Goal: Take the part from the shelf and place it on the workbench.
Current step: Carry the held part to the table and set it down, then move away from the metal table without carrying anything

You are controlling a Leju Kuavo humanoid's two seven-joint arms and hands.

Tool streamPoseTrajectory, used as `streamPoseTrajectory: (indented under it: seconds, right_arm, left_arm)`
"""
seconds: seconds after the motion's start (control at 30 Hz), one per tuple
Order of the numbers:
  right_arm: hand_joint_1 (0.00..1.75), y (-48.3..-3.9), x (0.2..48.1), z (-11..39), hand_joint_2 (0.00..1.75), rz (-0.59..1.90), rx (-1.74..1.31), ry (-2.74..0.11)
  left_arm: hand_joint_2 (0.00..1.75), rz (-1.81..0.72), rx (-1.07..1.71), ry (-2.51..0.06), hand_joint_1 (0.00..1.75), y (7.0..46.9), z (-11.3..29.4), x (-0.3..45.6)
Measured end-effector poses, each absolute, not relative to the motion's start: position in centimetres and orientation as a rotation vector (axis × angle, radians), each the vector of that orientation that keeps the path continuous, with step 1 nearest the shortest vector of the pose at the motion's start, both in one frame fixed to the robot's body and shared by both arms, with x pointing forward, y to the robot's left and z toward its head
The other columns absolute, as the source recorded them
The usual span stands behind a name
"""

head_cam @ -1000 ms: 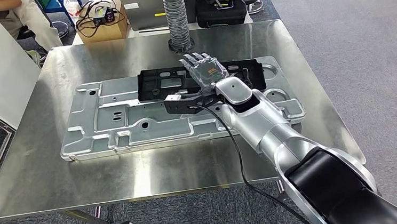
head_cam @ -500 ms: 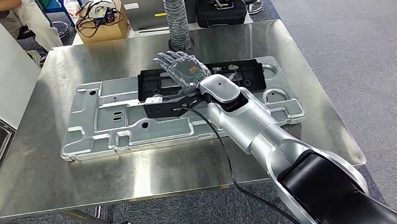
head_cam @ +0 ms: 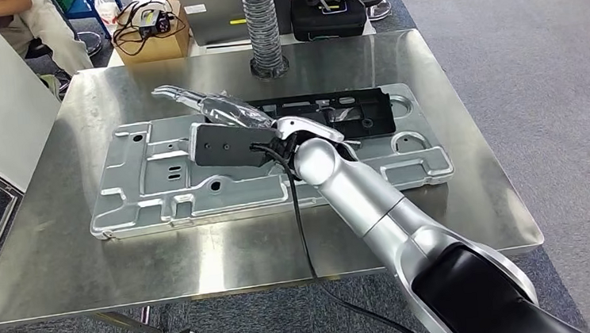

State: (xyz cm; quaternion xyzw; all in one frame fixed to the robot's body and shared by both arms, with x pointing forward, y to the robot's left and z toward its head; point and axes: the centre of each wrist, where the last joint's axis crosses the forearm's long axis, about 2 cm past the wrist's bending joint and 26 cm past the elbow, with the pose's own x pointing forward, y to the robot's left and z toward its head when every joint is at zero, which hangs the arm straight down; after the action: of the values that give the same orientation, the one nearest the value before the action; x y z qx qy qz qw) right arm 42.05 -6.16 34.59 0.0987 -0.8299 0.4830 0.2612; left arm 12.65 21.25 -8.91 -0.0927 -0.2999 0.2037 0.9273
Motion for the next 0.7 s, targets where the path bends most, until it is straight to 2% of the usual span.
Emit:
streamPoseTrajectory:
  seconds: [0.3,0.7]
  right_arm:
    - [0.0,-3.4,37.7,36.2,0.0,1.209,0.66,-2.343]
    - [0.0,-1.2,34.7,37.2,0.0,1.243,0.824,-2.374]
  left_arm:
    - [0.0,0.412,-0.186,-0.578,0.0,21.3,-8.9,12.8]
    - [0.0,0.408,-0.181,-0.511,0.0,21.3,-8.9,12.6]
